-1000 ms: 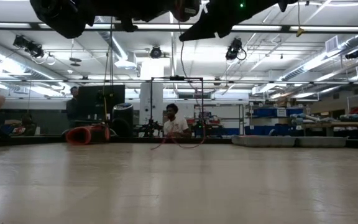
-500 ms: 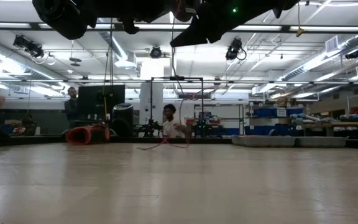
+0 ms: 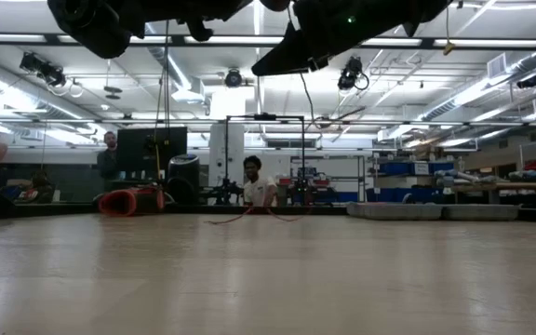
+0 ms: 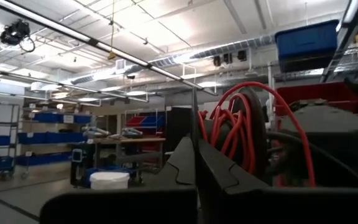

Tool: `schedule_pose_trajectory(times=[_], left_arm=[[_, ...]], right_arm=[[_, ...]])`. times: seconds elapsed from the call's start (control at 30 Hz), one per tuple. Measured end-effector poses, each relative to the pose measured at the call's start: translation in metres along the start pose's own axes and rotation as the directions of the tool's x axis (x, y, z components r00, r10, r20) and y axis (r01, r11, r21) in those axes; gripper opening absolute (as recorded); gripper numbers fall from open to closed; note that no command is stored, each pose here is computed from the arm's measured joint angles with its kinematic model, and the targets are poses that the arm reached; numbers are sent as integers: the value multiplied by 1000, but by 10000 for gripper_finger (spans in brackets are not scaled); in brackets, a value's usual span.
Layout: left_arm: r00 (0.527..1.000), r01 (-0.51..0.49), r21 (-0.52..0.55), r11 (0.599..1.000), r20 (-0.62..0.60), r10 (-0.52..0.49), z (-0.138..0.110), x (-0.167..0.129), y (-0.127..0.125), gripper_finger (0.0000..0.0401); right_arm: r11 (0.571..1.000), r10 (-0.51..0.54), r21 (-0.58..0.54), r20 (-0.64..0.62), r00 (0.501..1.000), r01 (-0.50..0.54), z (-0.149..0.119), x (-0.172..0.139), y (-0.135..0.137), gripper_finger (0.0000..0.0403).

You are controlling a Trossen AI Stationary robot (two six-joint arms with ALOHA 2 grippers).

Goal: Coil cords
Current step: Coil the red wire on the black spool

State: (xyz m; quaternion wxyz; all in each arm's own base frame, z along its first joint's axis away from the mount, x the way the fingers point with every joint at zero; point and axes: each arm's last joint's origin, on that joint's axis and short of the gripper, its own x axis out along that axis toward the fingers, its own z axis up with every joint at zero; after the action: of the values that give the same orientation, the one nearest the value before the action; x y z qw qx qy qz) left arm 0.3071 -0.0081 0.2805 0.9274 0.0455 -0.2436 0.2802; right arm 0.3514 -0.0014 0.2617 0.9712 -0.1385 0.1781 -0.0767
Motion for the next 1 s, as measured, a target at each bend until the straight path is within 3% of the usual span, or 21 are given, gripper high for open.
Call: schedule_pose_trajectory(times=[0.13,0.33,0.73,1.0], left_arm=[[1000,-3,3,1000,1,3,0,0,0,0],[998,-40,56,998,-44,42,-8,-6,5,0],[995,-73,87,994,-65,79,-21,-13,21,0],[984,-31,257,966,-161,75,-33,-12,23,0]], right_arm=[[1000,-4,-6,-20,1000,4,-13,-3,4,89],[997,-79,-35,-85,993,76,-12,-21,6,87],[993,-115,2,-27,993,115,6,-48,-13,89],[980,-198,-42,-83,977,195,3,-52,-15,86]])
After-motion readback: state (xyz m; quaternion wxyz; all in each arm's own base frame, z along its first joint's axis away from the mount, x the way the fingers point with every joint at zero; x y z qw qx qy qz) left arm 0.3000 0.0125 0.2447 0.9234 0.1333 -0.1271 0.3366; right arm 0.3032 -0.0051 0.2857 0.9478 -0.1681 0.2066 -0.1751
